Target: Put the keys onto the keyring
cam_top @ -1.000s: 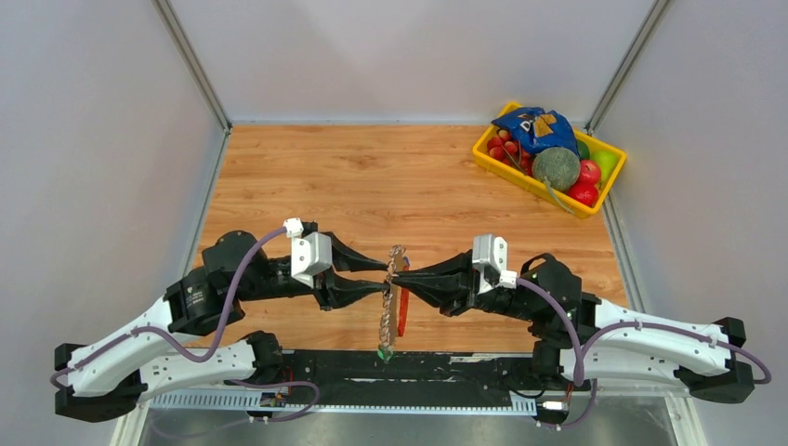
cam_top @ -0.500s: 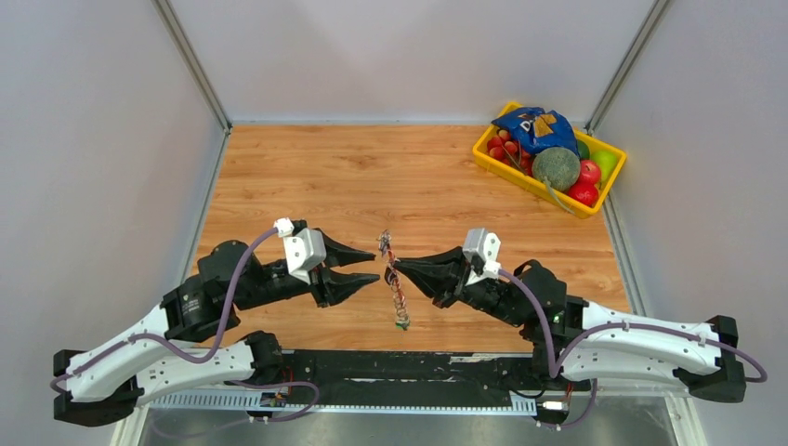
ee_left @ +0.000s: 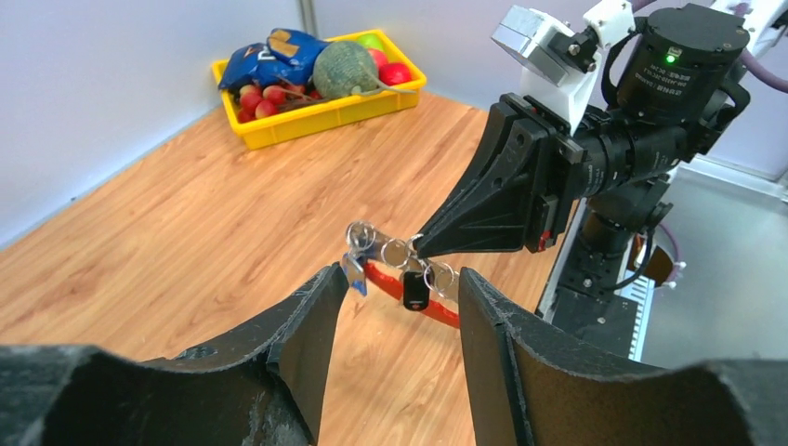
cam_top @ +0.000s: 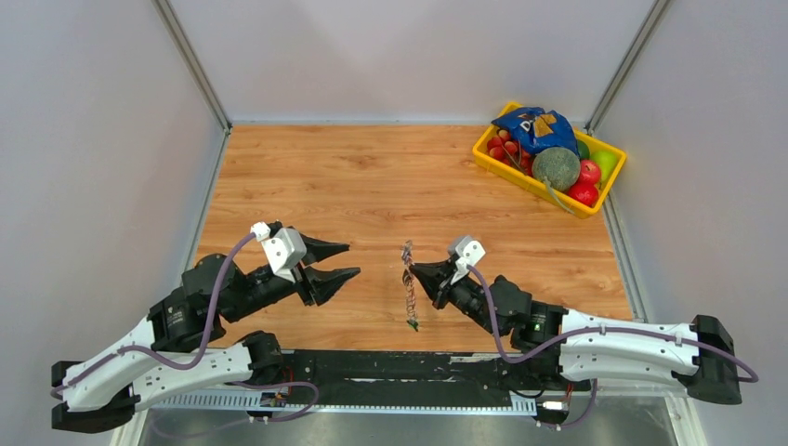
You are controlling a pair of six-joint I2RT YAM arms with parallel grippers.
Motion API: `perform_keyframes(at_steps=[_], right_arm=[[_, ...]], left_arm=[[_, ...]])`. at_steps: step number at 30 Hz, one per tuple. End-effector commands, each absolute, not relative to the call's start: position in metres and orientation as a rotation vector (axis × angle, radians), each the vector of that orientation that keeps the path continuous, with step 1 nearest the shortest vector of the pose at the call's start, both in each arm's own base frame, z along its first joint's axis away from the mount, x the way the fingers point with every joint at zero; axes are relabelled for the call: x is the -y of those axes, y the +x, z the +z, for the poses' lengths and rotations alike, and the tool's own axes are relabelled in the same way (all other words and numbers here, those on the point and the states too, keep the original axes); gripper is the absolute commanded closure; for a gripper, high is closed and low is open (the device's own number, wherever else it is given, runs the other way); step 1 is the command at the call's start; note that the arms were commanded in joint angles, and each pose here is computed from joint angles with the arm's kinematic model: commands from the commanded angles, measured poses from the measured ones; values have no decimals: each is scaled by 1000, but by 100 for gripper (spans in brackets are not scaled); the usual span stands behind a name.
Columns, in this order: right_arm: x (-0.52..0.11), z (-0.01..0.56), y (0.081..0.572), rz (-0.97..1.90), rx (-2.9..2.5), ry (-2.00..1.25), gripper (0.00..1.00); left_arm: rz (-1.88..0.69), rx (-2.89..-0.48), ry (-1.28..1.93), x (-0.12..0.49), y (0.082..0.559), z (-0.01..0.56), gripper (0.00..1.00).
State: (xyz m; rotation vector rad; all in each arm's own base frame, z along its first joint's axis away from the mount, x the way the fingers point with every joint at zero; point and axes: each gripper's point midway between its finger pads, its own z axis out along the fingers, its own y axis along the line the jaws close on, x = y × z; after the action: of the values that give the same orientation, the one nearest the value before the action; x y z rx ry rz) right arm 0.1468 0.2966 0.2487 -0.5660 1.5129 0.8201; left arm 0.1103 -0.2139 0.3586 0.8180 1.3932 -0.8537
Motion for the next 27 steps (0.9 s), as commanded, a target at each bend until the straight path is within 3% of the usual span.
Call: perform_keyframes(at_steps=[1,16,27], right_arm=[[-274,242,171,763,-1564,-374,100],[-266,137,239,652,-1916,-213,100],[-286,103,280,640,-2020,-146,100]], left_arm=[[-810,-1425,781,208,118,353,41],[-690,-1483,655,187,138,340,35],[-691,-1480,641,182,137,340,32]])
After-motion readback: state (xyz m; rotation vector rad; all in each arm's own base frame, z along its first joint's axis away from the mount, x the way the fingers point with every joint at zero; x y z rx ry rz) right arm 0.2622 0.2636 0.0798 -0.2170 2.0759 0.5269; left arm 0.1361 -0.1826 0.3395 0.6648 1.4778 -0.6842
